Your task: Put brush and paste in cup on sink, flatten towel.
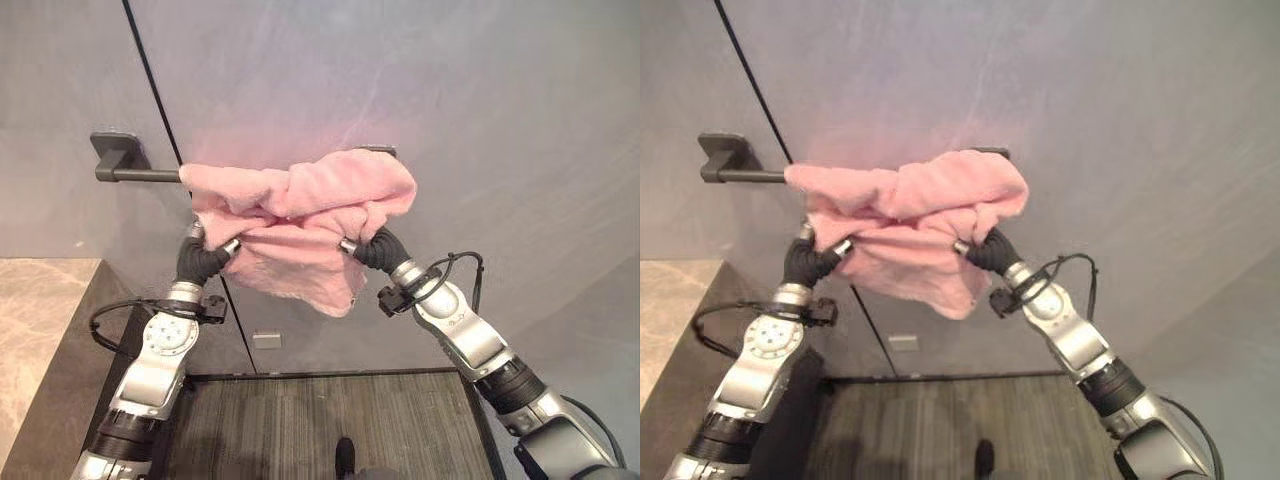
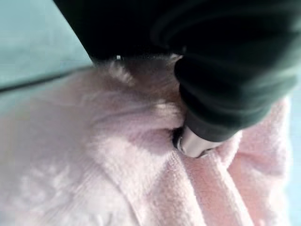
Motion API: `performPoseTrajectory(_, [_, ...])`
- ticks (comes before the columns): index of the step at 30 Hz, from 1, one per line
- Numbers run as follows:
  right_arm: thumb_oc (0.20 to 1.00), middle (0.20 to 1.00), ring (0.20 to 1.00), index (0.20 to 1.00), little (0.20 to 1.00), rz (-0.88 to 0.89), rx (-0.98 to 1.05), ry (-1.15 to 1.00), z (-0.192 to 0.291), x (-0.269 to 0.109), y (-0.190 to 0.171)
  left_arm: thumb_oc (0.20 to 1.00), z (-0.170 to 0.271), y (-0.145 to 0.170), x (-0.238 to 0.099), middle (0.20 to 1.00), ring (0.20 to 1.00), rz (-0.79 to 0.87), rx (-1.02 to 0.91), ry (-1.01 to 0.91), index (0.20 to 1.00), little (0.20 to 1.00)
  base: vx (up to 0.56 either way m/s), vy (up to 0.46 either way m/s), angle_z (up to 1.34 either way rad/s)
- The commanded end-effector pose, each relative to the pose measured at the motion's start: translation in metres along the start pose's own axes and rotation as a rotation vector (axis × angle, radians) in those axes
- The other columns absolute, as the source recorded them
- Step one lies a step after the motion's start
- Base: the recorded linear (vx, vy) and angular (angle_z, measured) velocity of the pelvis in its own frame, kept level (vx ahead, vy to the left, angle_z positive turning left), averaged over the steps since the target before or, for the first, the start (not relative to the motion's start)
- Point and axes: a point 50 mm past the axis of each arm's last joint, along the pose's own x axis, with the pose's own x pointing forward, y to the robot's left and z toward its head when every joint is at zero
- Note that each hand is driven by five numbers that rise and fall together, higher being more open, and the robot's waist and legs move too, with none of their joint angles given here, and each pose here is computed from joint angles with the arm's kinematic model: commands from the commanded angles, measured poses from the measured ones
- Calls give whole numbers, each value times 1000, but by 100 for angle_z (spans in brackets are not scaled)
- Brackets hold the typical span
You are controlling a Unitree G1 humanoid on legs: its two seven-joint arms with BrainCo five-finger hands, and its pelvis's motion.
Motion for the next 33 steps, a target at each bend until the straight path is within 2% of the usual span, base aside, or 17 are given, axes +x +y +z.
performPoseTrajectory(1, [200, 200, 200, 200, 200, -44, -17, -54, 9, 12, -13, 275, 6, 14, 12, 275, 275, 51, 114, -58, 275, 275, -44, 10, 7])
performPoseTrajectory(2, [200, 200, 200, 200, 200, -38, 1, -29, 4, 16, -8, 238, -2, 12, 11, 238, 238, 61, 87, -22, 238, 238, -60, 13, 4])
performPoseTrajectory(4, [200, 200, 200, 200, 200, -22, 72, 27, -8, 21, 2, 228, -13, 6, 8, 228, 228, 52, 65, 28, 228, 228, -50, 11, 1])
performPoseTrajectory(5, [200, 200, 200, 200, 200, -24, 211, 86, -22, 23, 14, 209, -21, 1, 7, 209, 209, 47, 48, 67, 209, 209, -34, 12, 0])
performPoseTrajectory(6, [200, 200, 200, 200, 200, -21, 258, 152, -35, 26, 20, 200, -30, 0, 6, 200, 200, 49, 62, 108, 200, 200, -40, 14, 0])
performPoseTrajectory(8, [200, 200, 200, 200, 200, 7, 116, 164, -29, 40, 18, 200, -37, 0, 10, 200, 200, 35, 117, 149, 200, 200, -42, 13, -1])
performPoseTrajectory(14, [200, 200, 200, 200, 200, -8, 115, 164, -27, 46, 18, 200, -34, 0, 14, 200, 200, 36, 143, 133, 200, 200, 3, 6, 2])
performPoseTrajectory(15, [200, 200, 200, 200, 200, -21, 67, -34, 20, 56, 14, 200, -7, 11, 27, 200, 200, 97, 127, 11, 200, 200, 5, 38, 0])
performPoseTrajectory(21, [200, 200, 200, 200, 200, -8, 64, -284, 69, 41, 10, 200, 38, 16, 26, 200, 200, 147, 7, -194, 200, 200, 22, 11, -3])
performPoseTrajectory(25, [200, 200, 200, 200, 200, 5, 78, -331, 76, 33, 10, 200, 48, 22, 17, 200, 200, 173, 23, -241, 200, 200, 0, 0, 0])
performPoseTrajectory(26, [213, 213, 213, 213, 213, 13, 65, -371, 85, 27, 8, 200, 61, 29, 11, 200, 200, 195, 103, -301, 200, 200, 0, 0, 0])
performPoseTrajectory(29, [241, 241, 241, 241, 241, 37, 97, -381, 86, 24, 11, 200, 66, 31, 3, 200, 200, 194, 101, -325, 200, 200, -4, -1, -1])
performPoseTrajectory(30, [325, 325, 325, 325, 325, 46, 73, -378, 86, 22, 11, 200, 65, 36, -3, 200, 200, 210, 121, -318, 200, 200, 0, 0, 0])
performPoseTrajectory(33, [291, 291, 291, 291, 291, 51, 70, -326, 76, 26, 14, 200, 61, 44, -9, 200, 200, 243, 194, -301, 200, 200, 0, 0, 0])
